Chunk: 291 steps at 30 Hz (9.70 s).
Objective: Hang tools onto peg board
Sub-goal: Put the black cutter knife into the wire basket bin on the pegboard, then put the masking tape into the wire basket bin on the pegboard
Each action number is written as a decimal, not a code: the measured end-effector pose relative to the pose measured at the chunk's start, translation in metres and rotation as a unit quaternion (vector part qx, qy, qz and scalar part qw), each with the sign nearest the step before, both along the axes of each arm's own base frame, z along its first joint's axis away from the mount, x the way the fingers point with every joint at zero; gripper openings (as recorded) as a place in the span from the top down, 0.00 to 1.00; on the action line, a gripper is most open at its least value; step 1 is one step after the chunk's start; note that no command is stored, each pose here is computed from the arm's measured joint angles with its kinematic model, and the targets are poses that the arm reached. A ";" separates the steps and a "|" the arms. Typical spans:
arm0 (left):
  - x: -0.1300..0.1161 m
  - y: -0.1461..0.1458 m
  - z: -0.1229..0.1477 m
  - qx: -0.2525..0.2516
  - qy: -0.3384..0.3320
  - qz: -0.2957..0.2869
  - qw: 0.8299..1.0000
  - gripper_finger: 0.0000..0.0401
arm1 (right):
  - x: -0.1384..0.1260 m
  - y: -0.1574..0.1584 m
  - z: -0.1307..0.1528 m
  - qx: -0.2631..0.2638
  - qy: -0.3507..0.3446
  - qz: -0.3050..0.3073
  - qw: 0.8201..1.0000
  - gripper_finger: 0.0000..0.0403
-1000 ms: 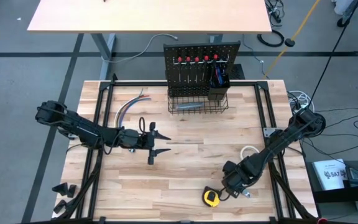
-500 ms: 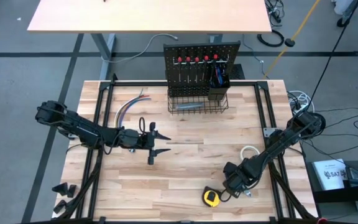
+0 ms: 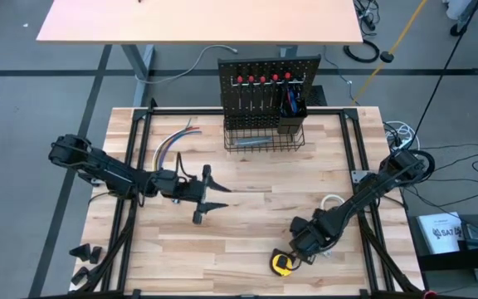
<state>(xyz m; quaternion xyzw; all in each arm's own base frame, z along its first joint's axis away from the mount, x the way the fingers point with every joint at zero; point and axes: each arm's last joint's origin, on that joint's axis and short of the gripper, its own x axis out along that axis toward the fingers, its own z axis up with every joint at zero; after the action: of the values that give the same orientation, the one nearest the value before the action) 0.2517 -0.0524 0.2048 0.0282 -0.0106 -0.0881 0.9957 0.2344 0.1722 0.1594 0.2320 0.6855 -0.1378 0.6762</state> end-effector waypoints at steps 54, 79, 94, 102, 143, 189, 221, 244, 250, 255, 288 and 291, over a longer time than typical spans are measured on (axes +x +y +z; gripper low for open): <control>-0.018 0.006 -0.001 0.093 0.071 0.335 0.935 0.46 | 0.167 -0.253 0.052 -0.527 0.002 0.292 0.798 0.69; -0.018 0.006 -0.002 0.094 0.075 0.335 0.934 0.46 | 0.173 -0.249 0.048 -0.572 0.033 0.272 0.773 0.16; -0.017 0.004 -0.003 0.094 0.079 0.301 0.946 0.46 | 0.148 -0.171 0.103 -0.547 -0.123 0.207 0.802 0.17; -0.016 0.001 -0.003 0.089 0.077 0.230 0.966 0.46 | 0.110 -0.133 0.117 -0.214 -0.210 0.091 0.950 0.17; -0.014 0.002 -0.008 0.070 0.097 0.201 0.972 0.46 | -0.073 -0.078 0.000 -0.102 0.005 -0.168 0.980 0.17; 0.015 -0.040 -0.010 0.145 -0.109 -0.135 0.974 0.46 | 0.048 -0.021 0.095 0.144 -0.596 0.214 0.761 0.92; 0.059 -0.057 -0.025 0.091 -0.004 -0.245 0.965 0.68 | 0.110 -0.037 0.077 0.203 -0.602 0.289 0.716 0.91; 0.042 -0.043 -0.008 0.103 0.106 -0.182 0.972 0.82 | 0.088 -0.087 0.102 0.070 -0.541 0.207 0.812 0.53; 0.032 -0.035 -0.003 0.109 0.170 -0.017 0.979 0.82 | 0.089 -0.093 0.105 -0.018 -0.552 0.153 0.820 0.53; 0.031 -0.033 -0.005 0.100 0.188 -0.001 0.977 0.82 | 0.090 -0.093 0.101 -0.051 -0.548 0.196 0.811 0.54; 0.035 -0.016 -0.005 0.038 0.197 0.075 0.977 0.69 | 0.087 -0.104 0.090 -0.180 -0.484 0.197 0.833 0.84; 0.035 -0.014 -0.005 0.043 0.194 0.100 0.975 0.59 | 0.087 -0.104 0.090 -0.179 -0.484 0.193 0.834 0.84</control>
<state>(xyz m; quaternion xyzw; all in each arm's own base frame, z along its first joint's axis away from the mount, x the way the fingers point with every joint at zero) 0.2870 -0.0669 0.2002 0.0543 0.1893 0.0080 0.9804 0.3216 0.0680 0.2495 0.0072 0.2646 0.0052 0.9643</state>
